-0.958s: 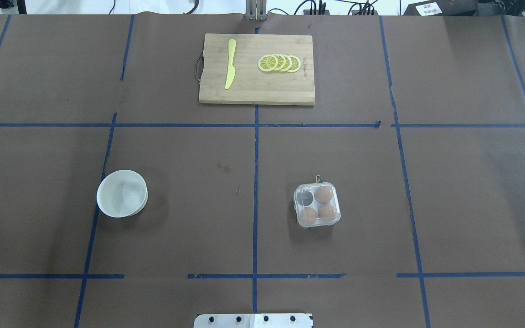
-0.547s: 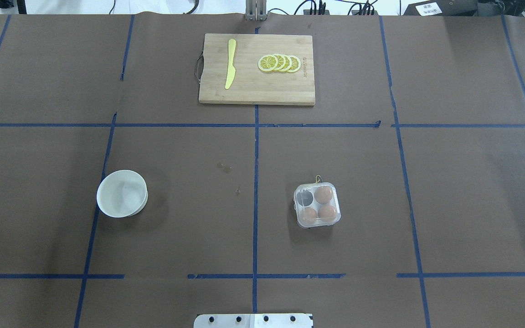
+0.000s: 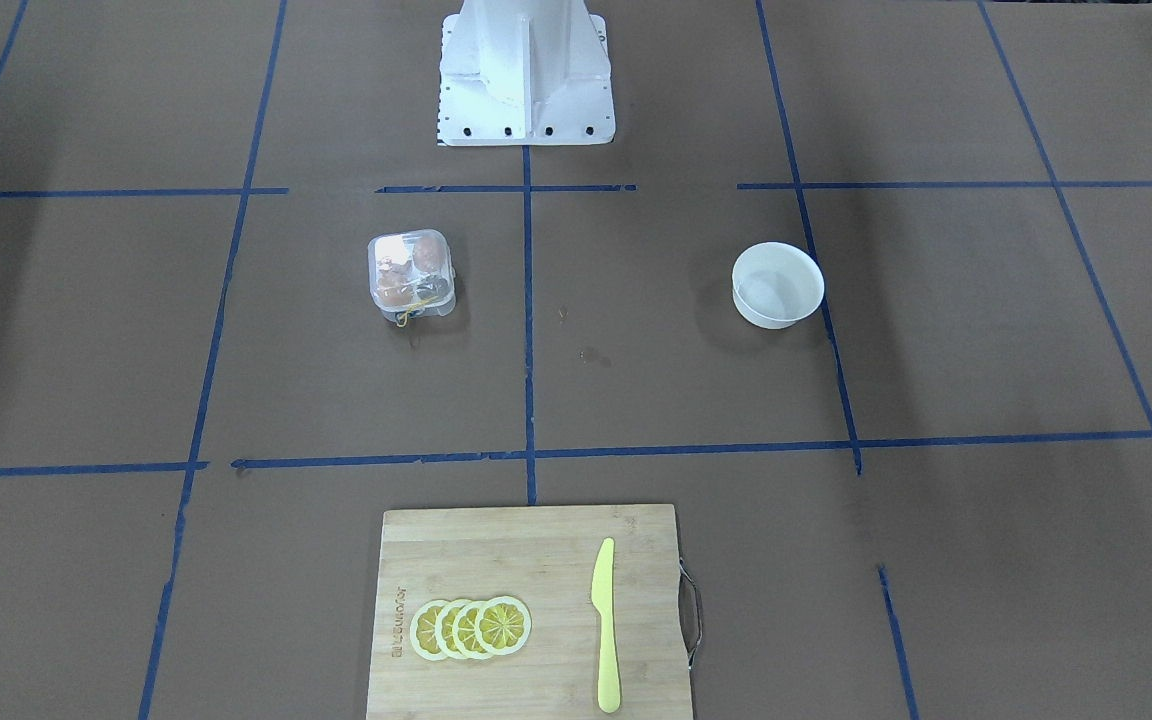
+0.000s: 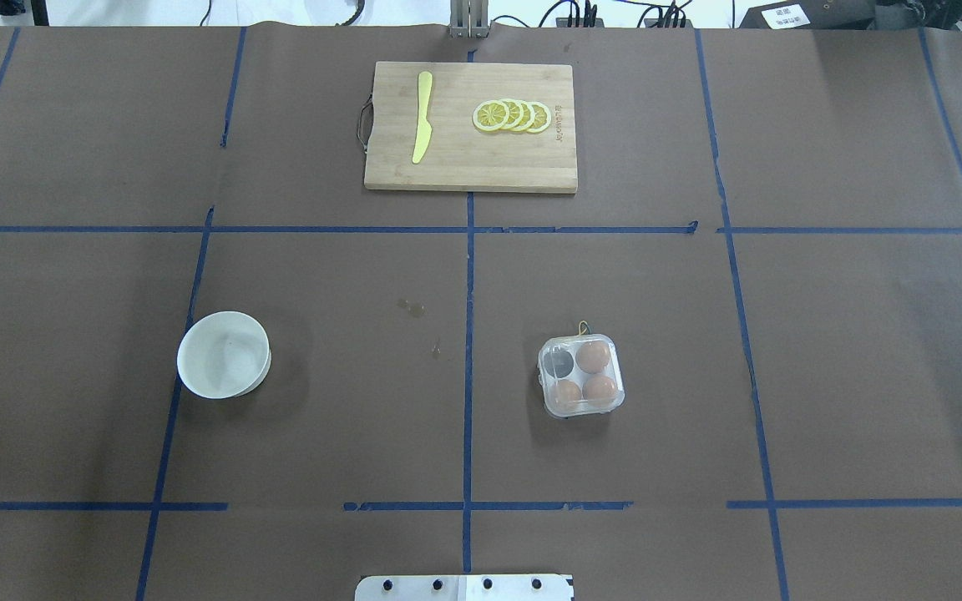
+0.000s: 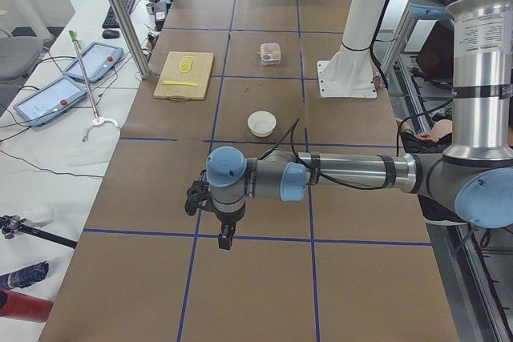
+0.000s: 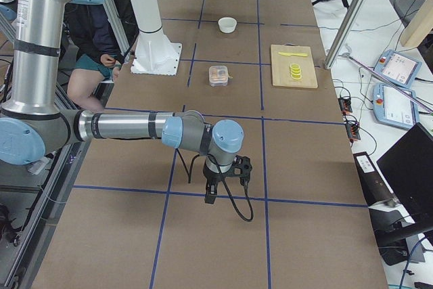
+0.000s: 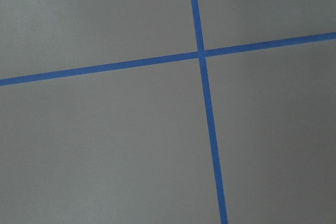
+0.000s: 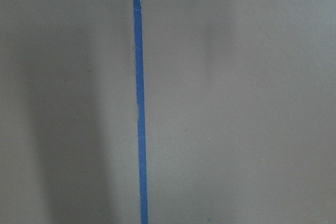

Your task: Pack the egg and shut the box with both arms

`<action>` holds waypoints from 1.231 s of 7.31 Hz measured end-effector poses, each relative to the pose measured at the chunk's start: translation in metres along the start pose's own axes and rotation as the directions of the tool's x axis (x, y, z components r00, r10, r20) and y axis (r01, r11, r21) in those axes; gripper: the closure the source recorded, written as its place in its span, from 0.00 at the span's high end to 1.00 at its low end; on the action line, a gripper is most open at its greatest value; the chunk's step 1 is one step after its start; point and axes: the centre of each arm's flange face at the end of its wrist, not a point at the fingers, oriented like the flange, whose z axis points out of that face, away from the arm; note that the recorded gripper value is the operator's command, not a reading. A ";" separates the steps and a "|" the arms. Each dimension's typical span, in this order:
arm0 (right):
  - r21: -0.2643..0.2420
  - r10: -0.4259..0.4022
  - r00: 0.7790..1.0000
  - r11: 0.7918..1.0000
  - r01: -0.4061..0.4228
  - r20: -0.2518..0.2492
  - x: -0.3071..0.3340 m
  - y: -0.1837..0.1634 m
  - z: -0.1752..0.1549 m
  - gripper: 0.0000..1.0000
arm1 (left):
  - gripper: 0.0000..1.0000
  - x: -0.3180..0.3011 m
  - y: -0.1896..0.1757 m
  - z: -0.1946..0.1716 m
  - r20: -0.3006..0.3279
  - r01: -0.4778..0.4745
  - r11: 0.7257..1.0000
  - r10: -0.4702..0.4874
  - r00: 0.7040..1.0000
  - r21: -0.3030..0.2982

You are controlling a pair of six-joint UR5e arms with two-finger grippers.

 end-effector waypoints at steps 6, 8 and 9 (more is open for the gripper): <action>0.006 -0.004 1.000 1.000 0.004 0.001 -0.002 -0.003 -0.003 1.00 | 1.00 -0.002 0.001 0.003 -0.001 0.006 1.000 -0.006 1.000 -0.008; 0.007 -0.004 1.000 1.000 0.004 0.002 -0.003 -0.003 -0.003 1.00 | 1.00 -0.002 0.001 0.003 0.000 0.009 1.000 -0.009 1.000 -0.010; 0.007 -0.004 1.000 1.000 0.004 0.003 -0.003 -0.003 -0.003 1.00 | 1.00 -0.002 0.001 0.003 0.000 0.010 1.000 -0.010 1.000 -0.011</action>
